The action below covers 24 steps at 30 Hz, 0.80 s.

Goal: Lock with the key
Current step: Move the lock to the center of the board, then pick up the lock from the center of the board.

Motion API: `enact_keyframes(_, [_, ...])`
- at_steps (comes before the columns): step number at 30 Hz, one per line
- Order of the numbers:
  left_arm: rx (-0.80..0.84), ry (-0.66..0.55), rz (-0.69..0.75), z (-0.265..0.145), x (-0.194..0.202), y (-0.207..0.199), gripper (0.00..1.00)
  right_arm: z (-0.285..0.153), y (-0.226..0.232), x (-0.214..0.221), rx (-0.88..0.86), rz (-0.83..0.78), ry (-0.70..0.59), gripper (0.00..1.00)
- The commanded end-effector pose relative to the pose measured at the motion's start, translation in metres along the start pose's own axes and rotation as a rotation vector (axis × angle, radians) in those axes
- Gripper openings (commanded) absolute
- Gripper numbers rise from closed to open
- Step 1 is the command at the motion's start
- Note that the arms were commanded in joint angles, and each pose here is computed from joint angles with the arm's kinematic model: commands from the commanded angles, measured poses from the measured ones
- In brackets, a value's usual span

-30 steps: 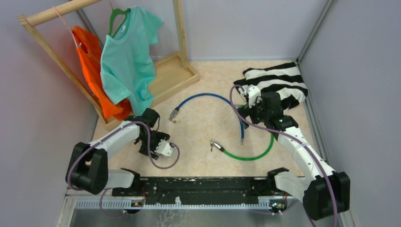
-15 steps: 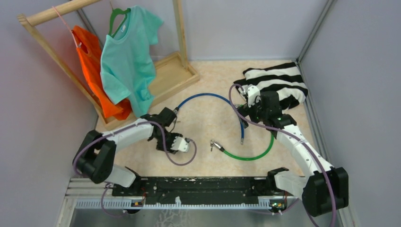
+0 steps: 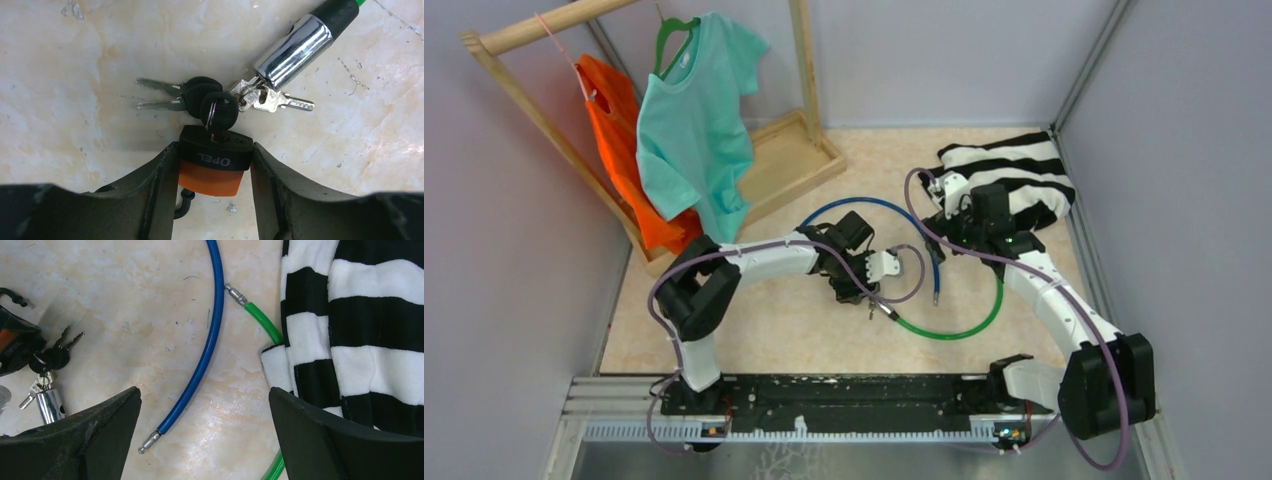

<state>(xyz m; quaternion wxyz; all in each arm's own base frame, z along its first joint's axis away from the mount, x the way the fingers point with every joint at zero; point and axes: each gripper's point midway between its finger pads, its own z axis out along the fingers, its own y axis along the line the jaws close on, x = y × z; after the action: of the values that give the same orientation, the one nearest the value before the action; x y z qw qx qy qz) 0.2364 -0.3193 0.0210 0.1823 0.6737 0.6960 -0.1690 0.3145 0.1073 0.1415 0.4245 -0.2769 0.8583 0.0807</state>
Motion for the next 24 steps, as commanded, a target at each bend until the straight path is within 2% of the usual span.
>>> enact_keyframes(1, [-0.005,-0.036,-0.082,-0.011,0.006,-0.015,0.61,-0.002,0.005,-0.031,-0.036,-0.016,-0.084,0.99])
enact_keyframes(5, [-0.033,-0.11,-0.067,-0.04,0.008,-0.017,0.82,0.0,0.017,-0.04,-0.111,-0.024,-0.125,0.99])
enact_keyframes(9, [-0.036,-0.224,-0.089,-0.072,0.01,-0.015,0.94,0.006,0.037,-0.049,-0.229,-0.013,-0.143,0.99])
enact_keyframes(15, [-0.113,-0.39,-0.248,-0.127,0.031,0.018,0.97,0.027,0.081,-0.049,-0.408,-0.071,-0.113,0.99])
enact_keyframes(21, [-0.192,-0.535,-0.385,-0.175,0.051,0.046,0.97,0.045,0.151,-0.035,-0.594,-0.311,-0.091,0.94])
enact_keyframes(24, [-0.212,-0.575,-0.423,-0.19,0.057,0.055,0.97,0.055,0.176,-0.02,-0.674,-0.42,-0.039,0.94])
